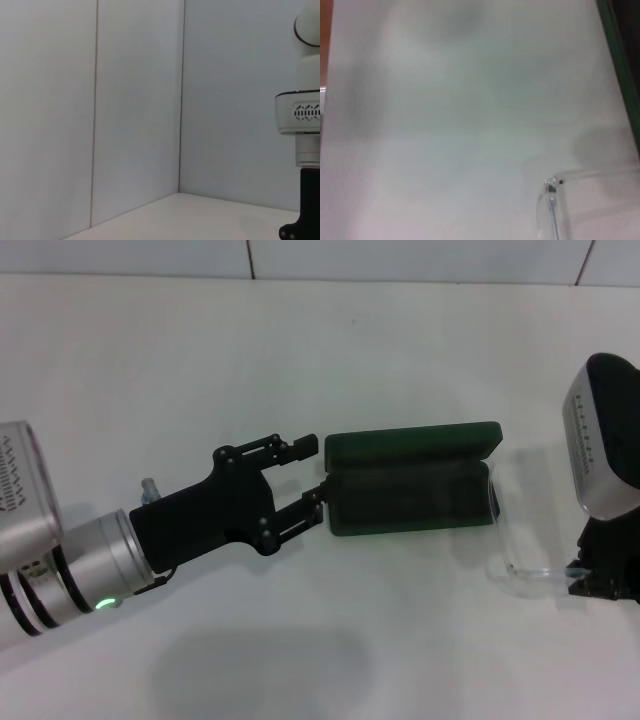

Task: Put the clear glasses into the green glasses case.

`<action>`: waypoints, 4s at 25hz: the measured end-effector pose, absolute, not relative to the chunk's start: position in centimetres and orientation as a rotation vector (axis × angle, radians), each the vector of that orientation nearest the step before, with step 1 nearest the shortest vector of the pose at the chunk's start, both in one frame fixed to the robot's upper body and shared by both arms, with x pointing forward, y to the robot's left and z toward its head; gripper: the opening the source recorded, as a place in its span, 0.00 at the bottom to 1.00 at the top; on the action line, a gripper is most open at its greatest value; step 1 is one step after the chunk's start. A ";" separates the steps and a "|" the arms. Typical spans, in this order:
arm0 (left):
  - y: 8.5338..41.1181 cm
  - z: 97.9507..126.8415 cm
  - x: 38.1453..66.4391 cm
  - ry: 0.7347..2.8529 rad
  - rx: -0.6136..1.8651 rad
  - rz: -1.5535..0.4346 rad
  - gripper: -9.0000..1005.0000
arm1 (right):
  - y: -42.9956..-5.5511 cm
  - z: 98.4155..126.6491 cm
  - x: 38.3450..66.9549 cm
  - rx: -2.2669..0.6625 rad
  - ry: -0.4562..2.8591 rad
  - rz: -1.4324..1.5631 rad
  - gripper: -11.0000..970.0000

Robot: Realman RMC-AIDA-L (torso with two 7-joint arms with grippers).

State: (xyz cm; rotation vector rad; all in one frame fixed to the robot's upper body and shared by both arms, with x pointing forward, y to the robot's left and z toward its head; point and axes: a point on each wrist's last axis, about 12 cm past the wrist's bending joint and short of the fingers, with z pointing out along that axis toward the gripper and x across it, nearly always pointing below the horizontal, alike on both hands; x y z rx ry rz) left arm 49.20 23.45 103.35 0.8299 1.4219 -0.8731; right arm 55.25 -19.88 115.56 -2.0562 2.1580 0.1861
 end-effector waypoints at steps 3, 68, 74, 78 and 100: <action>23.6 103.3 49.2 1.423 0.823 -0.869 0.52 | -19.9 116.0 55.4 -2.036 2.148 0.177 0.16; 24.0 103.2 49.0 1.426 0.810 -0.845 0.51 | -19.3 116.1 55.4 -2.025 2.141 0.179 0.15; 24.0 103.2 48.9 1.422 0.806 -0.850 0.51 | -19.8 116.8 55.6 -1.959 2.099 0.185 0.11; 24.1 103.3 48.8 1.418 0.804 -0.854 0.51 | -21.5 117.9 55.8 -1.838 2.069 0.237 0.11; 25.3 104.6 48.4 1.323 0.610 -0.874 0.51 | -27.0 117.2 52.1 -1.681 1.465 0.629 0.08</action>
